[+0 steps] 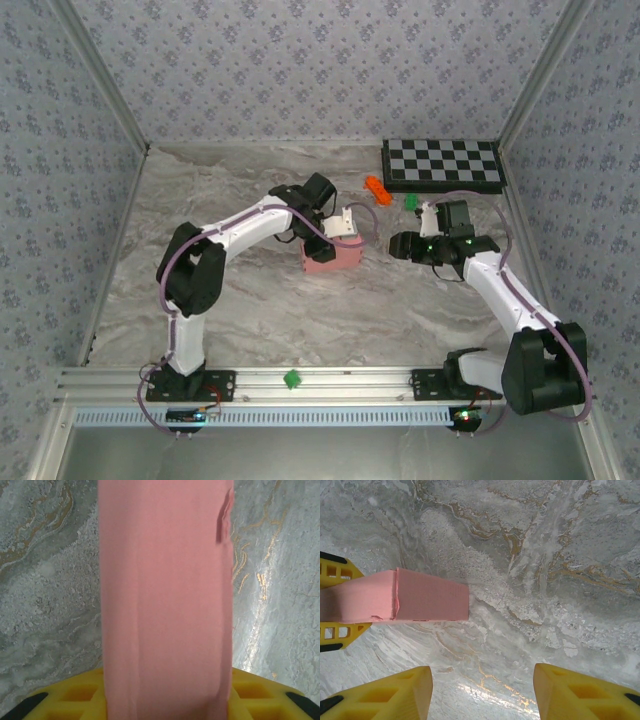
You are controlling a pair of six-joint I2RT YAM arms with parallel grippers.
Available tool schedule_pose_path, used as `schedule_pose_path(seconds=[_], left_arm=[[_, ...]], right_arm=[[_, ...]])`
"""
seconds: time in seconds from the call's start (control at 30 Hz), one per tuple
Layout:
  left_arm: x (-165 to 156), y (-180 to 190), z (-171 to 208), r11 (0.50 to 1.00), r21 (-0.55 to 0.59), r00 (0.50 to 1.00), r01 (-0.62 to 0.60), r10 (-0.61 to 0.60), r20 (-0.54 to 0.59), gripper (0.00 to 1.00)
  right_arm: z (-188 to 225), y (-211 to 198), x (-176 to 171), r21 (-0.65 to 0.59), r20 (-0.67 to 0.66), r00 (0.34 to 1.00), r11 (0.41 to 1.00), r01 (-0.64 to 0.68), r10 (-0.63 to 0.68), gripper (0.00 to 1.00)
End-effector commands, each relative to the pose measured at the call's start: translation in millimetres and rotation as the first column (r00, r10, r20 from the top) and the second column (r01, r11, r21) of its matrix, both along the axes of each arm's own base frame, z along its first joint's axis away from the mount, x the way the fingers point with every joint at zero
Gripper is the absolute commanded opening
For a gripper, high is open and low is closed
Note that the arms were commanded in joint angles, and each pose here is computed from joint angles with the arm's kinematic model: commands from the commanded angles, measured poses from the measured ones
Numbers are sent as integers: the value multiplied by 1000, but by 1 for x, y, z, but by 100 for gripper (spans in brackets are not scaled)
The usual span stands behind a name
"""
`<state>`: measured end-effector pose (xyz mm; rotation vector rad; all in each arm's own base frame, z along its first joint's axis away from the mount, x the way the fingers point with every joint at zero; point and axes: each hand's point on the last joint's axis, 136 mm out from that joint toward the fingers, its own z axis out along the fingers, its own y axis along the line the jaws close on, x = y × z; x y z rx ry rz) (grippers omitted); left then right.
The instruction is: Fold the paper box
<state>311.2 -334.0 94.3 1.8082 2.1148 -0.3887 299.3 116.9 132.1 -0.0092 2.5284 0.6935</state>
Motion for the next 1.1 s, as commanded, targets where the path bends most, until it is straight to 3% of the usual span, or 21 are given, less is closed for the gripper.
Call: schedule_pose_path(seconds=[0.0, 0.37, 0.8, 1.07], left_arm=[[6, -6, 5, 1000, -22, 1000, 1, -1, 6, 36], [33, 18, 38, 995, -3, 964, -97, 95, 248, 37], [61, 57, 44, 975, 47, 819, -215, 154, 552, 39], [70, 66, 30, 962, 76, 736, -262, 148, 661, 41]], right_arm=[[-5, -1, -3, 5, -20, 1000, 1000, -10, 10, 57], [-5, -3, -2, 6, -18, 1000, 1000, -1, 1, 57], [-10, -5, -2, 7, -28, 1000, 1000, 12, -11, 57], [-14, -6, -3, 7, -36, 999, 1000, 18, -18, 57]])
